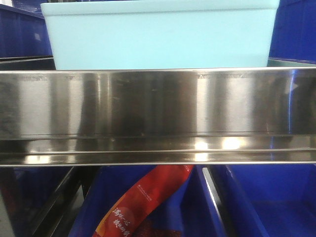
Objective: Fetch blue bin and place on conveyor start
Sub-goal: 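Reach both grippers toward the light-teal bin on the shelf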
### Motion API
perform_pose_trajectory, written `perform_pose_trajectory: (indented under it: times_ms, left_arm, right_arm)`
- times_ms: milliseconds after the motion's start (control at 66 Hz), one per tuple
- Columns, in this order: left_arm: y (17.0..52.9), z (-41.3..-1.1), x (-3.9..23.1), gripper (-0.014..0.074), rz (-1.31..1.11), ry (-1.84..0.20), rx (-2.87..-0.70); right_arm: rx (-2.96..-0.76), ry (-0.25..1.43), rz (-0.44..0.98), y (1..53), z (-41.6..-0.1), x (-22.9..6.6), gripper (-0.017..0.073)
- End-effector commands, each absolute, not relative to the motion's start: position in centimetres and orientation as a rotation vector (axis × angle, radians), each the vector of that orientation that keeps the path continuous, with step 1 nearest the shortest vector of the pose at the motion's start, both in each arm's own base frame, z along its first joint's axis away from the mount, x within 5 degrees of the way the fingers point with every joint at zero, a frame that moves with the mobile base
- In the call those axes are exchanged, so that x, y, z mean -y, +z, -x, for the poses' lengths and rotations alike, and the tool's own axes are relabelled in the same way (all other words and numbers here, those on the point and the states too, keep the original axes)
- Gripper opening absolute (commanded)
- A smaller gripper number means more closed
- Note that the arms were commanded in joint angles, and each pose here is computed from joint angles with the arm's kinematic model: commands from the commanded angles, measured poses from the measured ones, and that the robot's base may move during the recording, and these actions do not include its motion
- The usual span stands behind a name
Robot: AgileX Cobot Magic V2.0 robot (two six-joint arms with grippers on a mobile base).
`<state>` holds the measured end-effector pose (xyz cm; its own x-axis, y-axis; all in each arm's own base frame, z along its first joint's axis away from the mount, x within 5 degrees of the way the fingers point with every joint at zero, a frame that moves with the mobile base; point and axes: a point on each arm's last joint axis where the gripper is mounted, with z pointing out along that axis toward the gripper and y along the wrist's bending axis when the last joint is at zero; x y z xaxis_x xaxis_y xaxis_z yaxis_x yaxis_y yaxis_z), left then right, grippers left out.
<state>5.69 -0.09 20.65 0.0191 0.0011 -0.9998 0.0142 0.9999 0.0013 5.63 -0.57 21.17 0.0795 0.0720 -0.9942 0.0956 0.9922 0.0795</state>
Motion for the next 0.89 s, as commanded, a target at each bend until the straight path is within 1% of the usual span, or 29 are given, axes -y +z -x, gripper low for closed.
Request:
perform_pose_trajectory:
  times_ms: [0,485,515,879]
  left_arm:
    - [21.0,-5.6,0.1,-0.0111,-0.015,-0.013,-1.520]
    - [21.0,-5.6,0.1,-0.0111,-0.015,-0.013,-1.520]
    - [21.0,-5.6,0.1,-0.0111,-0.015,-0.013,-1.520]
    - [21.3,-5.6,0.1,-0.0111,-0.009,-0.018,-1.484]
  right_arm:
    - [-1.470,-0.031,-0.133,21.4,-5.6,0.6,-0.0165]
    - [-1.470,-0.031,-0.133,21.4,-5.6,0.6,-0.0165]
    - [-1.458,-0.051,-0.116,21.5,-5.6,0.6,-0.0165]
    - [-1.360,-0.060,-0.117,22.4,-5.4,0.7,-0.0165]
